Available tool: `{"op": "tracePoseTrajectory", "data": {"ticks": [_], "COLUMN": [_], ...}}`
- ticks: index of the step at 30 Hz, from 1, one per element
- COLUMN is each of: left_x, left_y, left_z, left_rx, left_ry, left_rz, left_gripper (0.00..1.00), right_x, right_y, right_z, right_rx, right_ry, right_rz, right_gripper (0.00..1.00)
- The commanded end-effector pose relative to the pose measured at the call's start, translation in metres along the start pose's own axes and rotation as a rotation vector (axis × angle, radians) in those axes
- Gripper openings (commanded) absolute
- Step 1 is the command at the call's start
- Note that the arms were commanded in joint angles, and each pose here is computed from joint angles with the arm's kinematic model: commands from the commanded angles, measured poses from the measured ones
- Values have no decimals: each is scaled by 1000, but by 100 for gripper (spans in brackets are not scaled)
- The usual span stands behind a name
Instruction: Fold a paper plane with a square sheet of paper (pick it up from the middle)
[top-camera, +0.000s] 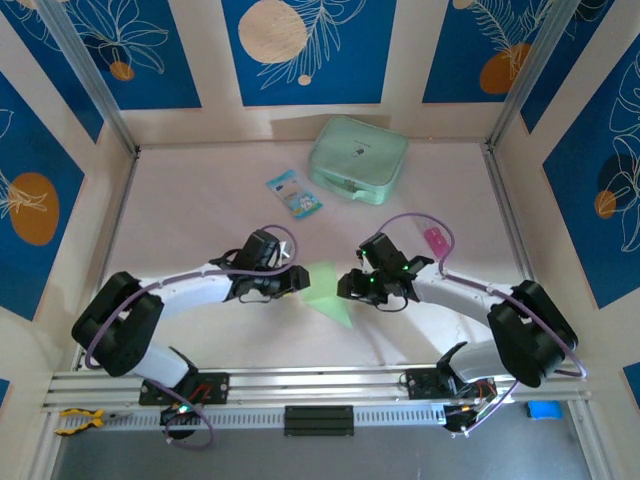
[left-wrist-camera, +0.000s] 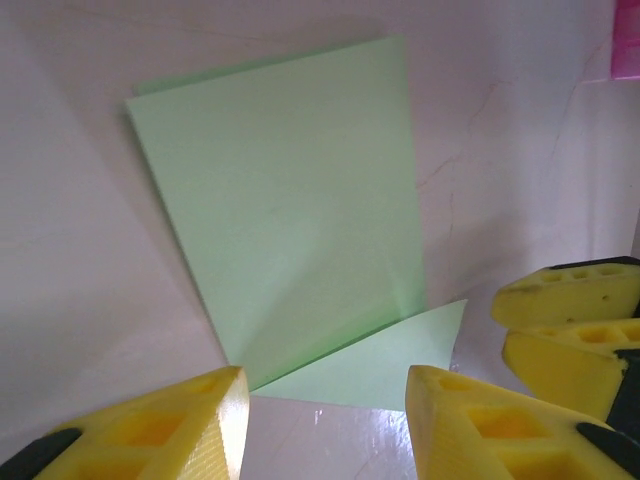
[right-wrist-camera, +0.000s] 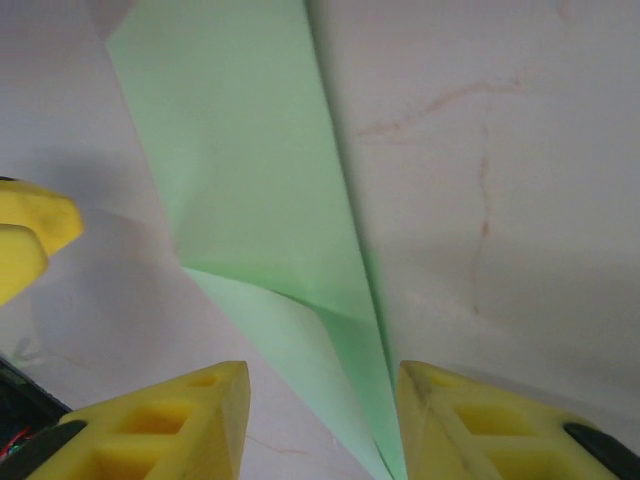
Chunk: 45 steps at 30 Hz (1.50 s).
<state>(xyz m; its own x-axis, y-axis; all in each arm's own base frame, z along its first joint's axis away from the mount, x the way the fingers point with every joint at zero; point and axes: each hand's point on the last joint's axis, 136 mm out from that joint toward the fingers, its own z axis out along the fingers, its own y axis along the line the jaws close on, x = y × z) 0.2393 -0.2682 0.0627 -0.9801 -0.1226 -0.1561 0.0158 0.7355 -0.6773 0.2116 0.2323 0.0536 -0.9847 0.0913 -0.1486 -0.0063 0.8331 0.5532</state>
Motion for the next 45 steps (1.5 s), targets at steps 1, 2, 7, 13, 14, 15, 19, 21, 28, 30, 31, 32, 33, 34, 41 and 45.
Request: {"op": "tracePoseTrajectory", "data": {"ticks": [1,2,7,13,14,15,19,21,28,30,31,32,33,34,41,45], "left_x": [-2,-1,1,4,4,3,-2,-4,-6,-8,-9,-10,-11,-11,-16,-19], "left_y": [-1,-1,-3,5,6,6,6,7,7,5,5,3,3,3,0,-4], "left_z": [-2,-1,3,2,2,1,-1,-1,-1,1,2,3,4,5,10,14], "left_rx": [14,20,45,43,44,46,53,61,80,95,100,107,109,108,132,156], "left_ry": [56,61,88,102,103,102,95,95,92,92,92,92,90,89,88,94], "left_rz": [2,0,0,-17,-19,-19,-21,-31,-48,-58,-66,-70,-72,-78,-94,-99], "left_gripper": [46,46,46,46,46,46,46,47,54,55,55,56,56,56,56,55], "right_x": [0,0,0,-1,0,-1,-5,-5,-4,-5,-5,-5,-6,-6,-5,-2], "right_y": [8,8,8,9,9,10,13,15,19,19,19,19,18,17,9,6], "right_z": [7,9,16,21,22,22,21,20,14,12,11,10,9,8,4,4], "right_rx": [-57,-58,-64,-81,-80,-82,-88,-93,-160,-181,-194,-204,-216,-226,-271,-279], "right_ry": [29,37,58,67,71,72,66,66,42,34,30,27,21,18,-8,-7], "right_rz": [-21,-23,-24,-24,-24,-27,-39,-43,-44,-38,-34,-30,-25,-20,16,23], "right_gripper": [38,37,35,27,25,20,17,16,12,12,12,12,12,12,12,12]}}
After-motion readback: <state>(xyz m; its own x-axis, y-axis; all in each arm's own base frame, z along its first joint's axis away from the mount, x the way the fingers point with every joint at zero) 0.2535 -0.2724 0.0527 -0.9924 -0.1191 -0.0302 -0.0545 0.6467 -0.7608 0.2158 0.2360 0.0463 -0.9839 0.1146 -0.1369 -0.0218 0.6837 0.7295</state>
